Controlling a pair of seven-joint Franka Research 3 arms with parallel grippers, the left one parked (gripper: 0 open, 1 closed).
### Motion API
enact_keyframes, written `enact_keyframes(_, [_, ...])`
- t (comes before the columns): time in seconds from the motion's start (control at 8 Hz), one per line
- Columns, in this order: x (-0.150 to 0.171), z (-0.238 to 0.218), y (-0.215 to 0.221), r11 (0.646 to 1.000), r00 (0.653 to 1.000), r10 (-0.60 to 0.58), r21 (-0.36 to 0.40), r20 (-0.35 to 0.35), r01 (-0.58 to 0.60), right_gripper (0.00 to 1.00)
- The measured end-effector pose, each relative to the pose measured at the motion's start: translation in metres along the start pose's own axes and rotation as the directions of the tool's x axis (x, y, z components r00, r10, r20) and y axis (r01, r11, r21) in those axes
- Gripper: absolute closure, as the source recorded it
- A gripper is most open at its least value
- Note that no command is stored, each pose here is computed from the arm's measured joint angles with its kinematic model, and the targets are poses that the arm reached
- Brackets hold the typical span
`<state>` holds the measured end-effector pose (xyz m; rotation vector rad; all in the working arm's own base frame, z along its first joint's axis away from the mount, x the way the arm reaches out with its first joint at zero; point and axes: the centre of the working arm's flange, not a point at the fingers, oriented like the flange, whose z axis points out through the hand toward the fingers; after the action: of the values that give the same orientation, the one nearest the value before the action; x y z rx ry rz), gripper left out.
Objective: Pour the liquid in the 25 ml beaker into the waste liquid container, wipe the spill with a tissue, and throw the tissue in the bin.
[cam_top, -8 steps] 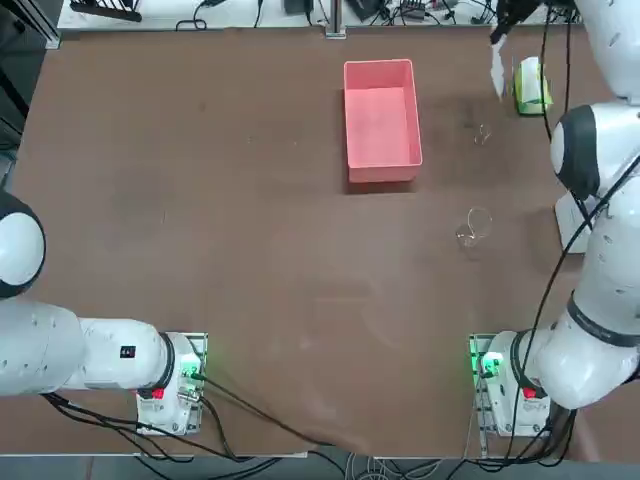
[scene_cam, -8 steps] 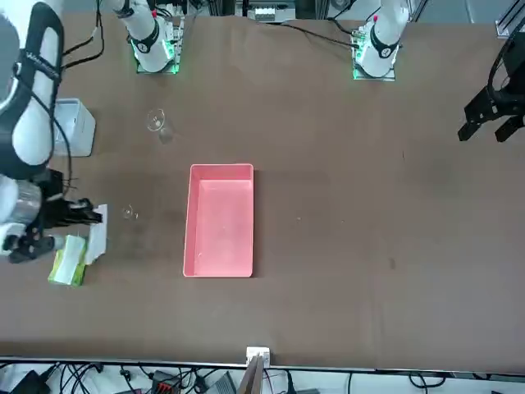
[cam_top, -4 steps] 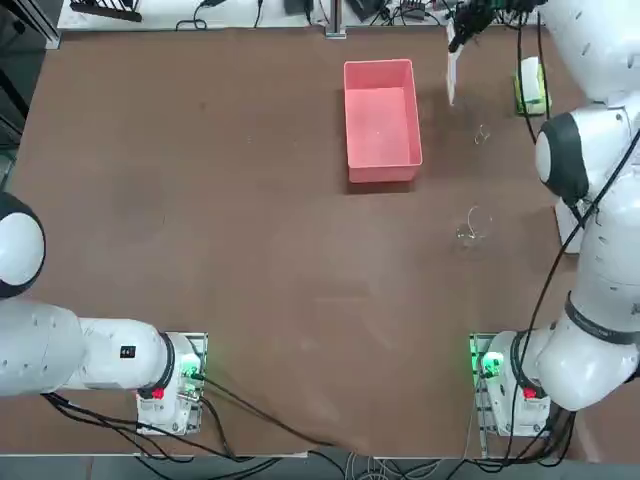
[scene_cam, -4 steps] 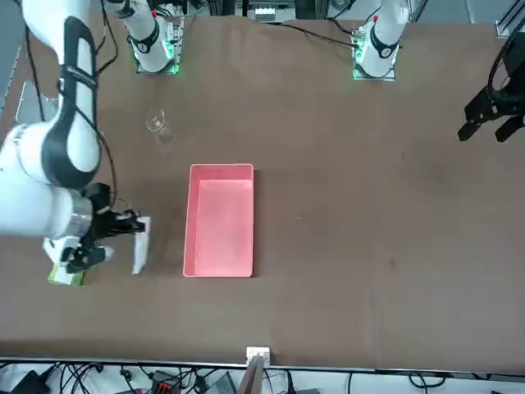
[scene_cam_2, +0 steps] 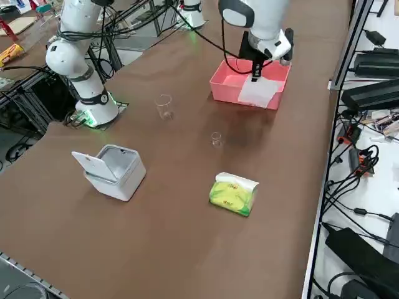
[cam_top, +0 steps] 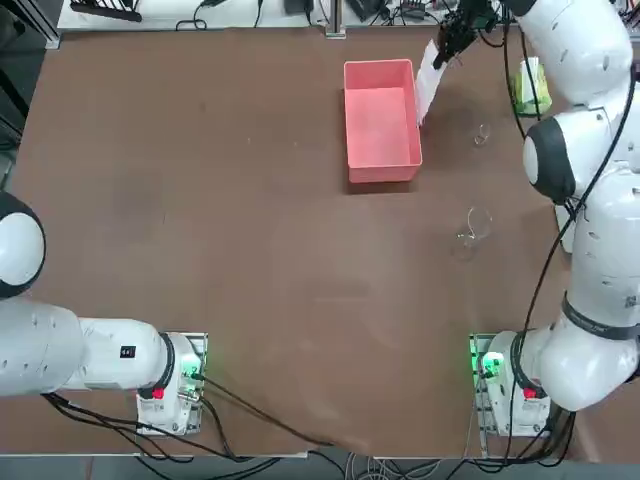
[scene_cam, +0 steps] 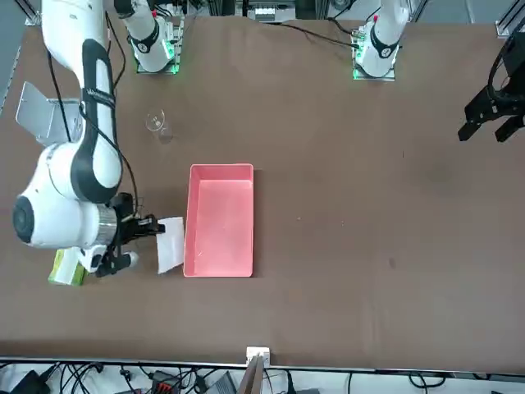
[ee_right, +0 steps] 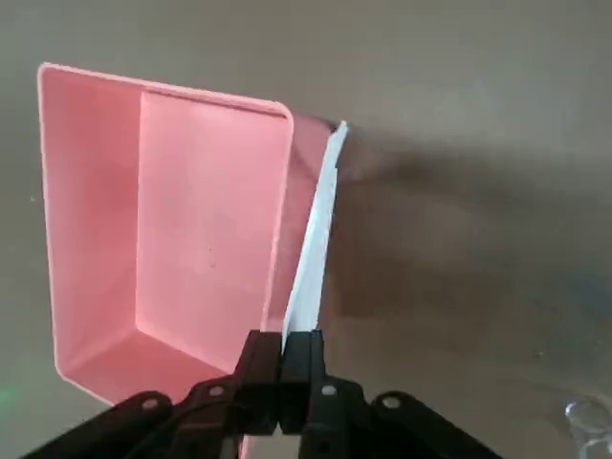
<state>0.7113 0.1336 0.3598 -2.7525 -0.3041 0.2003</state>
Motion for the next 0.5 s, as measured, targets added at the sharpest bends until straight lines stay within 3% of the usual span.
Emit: enact_keyframes(0.5, [-0.001,0.022,0.010,1.000,0.999,-0.018,0.001,0.036,0.018,0.97])
